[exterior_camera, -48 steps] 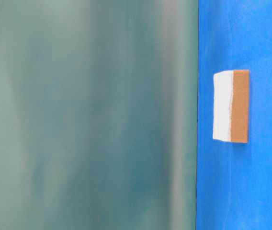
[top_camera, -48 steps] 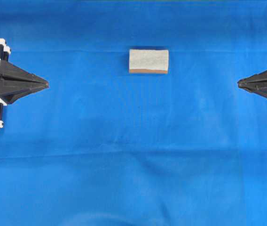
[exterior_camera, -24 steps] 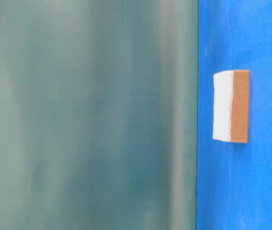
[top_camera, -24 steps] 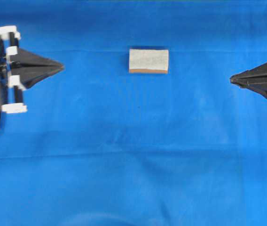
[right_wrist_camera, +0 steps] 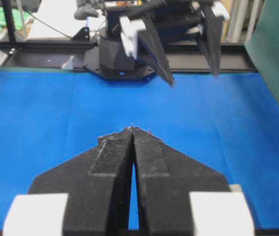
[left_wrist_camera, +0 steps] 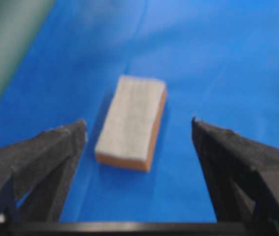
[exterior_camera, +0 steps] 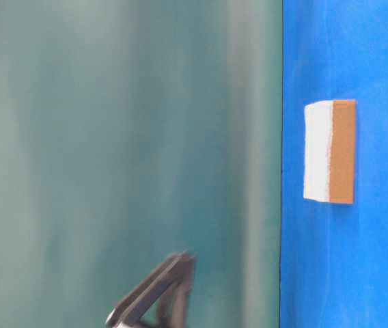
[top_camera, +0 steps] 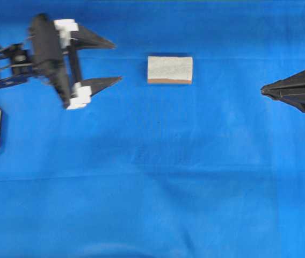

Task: Hand over the sponge with the left arm and wipe it with the right arm.
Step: 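Move the left gripper open toward the grey-and-tan sponge, then close the left gripper on the sponge's left end and lift it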

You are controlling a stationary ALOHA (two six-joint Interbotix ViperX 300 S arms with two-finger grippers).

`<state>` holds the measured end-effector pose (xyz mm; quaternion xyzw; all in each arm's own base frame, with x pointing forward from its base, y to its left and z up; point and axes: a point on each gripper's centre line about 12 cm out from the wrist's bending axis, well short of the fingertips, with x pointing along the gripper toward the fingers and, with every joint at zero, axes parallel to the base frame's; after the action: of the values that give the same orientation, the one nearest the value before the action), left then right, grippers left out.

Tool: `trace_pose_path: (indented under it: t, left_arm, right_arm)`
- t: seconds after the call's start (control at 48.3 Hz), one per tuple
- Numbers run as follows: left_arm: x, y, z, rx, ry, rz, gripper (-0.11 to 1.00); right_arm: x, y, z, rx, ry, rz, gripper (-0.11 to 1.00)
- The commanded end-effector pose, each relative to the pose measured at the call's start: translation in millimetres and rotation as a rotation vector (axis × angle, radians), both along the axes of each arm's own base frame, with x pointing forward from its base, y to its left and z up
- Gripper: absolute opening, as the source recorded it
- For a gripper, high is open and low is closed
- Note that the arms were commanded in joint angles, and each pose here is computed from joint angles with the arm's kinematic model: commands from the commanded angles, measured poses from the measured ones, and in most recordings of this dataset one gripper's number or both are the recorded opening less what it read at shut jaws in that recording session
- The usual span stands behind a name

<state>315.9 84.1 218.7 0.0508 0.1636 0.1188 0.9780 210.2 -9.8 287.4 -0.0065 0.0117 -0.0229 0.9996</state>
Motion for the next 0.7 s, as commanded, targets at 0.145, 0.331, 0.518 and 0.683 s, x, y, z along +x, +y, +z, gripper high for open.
trace_pose_path:
  t: [0.145,0.331,0.518,0.683]
  left_arm:
    - [52,23,-21,0.014,0.117,0.004,0.94]
    - [86,35,-56,0.020,0.229,-0.010,0.94]
    - [101,46,-82,0.037,0.309,-0.020,0.94]
    - [104,58,-99,0.069,0.357,-0.024,0.93]
  right_arm:
    - [4,-1,7,0.002,-0.012,-0.002,0.00]
    - [5,-1,4,0.003,0.003,-0.002,0.00]
    - [5,-1,3,0.004,0.015,-0.002,0.00]
    - [5,-1,3,0.002,0.015,-0.002,0.00]
